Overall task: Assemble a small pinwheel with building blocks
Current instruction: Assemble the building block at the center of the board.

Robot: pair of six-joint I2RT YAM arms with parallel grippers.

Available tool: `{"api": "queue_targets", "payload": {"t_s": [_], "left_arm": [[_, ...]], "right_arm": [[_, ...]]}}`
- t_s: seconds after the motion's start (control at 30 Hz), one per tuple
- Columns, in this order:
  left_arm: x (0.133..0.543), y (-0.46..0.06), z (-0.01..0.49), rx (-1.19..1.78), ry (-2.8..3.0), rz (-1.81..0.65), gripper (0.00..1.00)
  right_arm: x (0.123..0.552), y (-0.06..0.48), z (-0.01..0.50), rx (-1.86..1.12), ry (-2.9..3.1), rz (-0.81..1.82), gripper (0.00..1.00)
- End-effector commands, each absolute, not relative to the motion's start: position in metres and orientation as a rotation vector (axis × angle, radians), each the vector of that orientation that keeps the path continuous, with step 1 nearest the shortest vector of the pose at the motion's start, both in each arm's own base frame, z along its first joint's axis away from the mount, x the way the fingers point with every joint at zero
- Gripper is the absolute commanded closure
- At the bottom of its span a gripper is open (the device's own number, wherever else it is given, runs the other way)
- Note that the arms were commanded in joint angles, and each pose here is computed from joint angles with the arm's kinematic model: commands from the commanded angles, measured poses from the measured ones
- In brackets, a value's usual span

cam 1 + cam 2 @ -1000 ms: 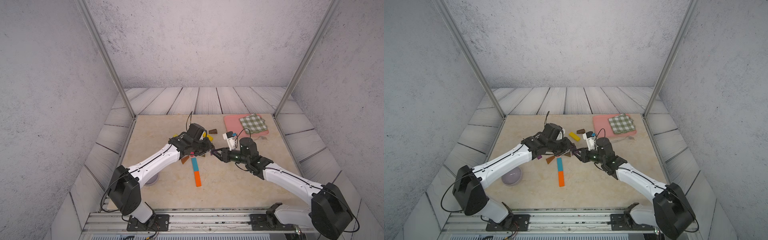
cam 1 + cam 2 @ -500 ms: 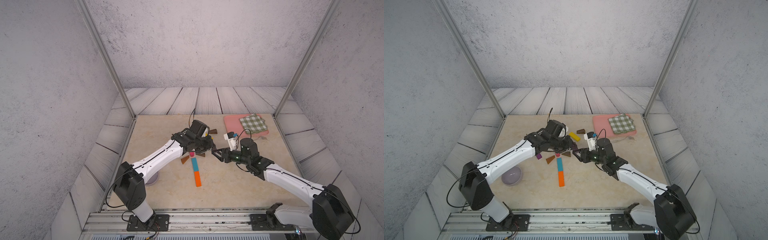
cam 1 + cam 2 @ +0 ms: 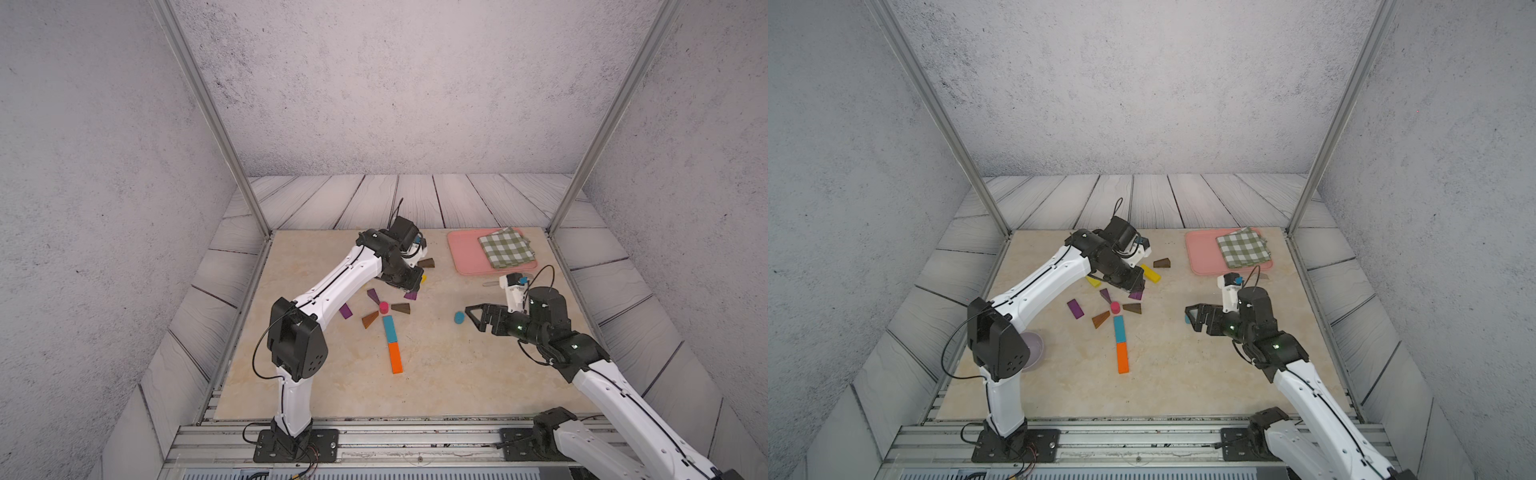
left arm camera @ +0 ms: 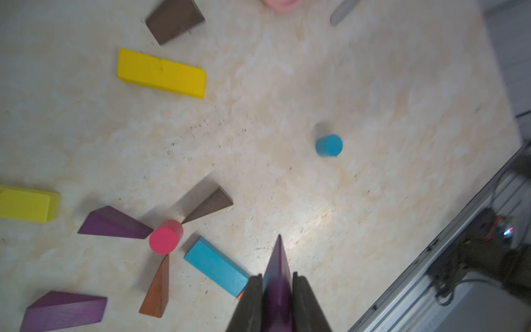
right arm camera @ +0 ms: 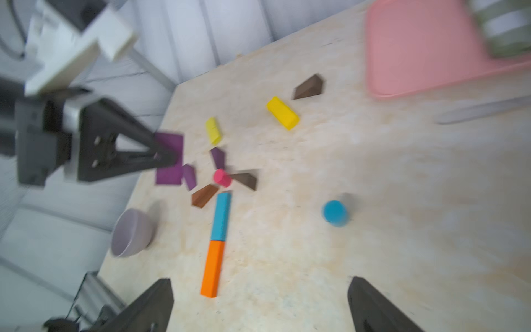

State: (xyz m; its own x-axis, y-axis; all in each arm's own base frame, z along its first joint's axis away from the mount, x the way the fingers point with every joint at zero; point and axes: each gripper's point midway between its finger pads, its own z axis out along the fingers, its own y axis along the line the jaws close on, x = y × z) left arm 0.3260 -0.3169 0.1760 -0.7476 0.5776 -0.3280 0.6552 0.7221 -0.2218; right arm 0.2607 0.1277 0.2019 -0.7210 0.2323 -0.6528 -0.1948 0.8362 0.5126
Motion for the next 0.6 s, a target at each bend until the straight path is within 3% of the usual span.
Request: {"api": "queue_targets", "payload": {"t_s": [0.0, 0.33, 0.57], "left_arm": [[0.297, -0.313, 0.148, 1.42, 2.664, -0.345, 1.0], [0.291, -0.37, 0.098, 1.913, 2.348, -0.042, 1.0], [0.297, -0.383, 0.07, 2.016, 2.255, 0.039, 1.0]], "right_arm": [[0.252, 0.074, 0.183, 0.295, 2.383, 0.508, 0.01], [0.281, 0.043, 0.166, 0.516, 2.409, 0.516, 0.01], [0.286, 0.036, 0.16, 0.534, 2.401, 0.546, 0.01]]}}
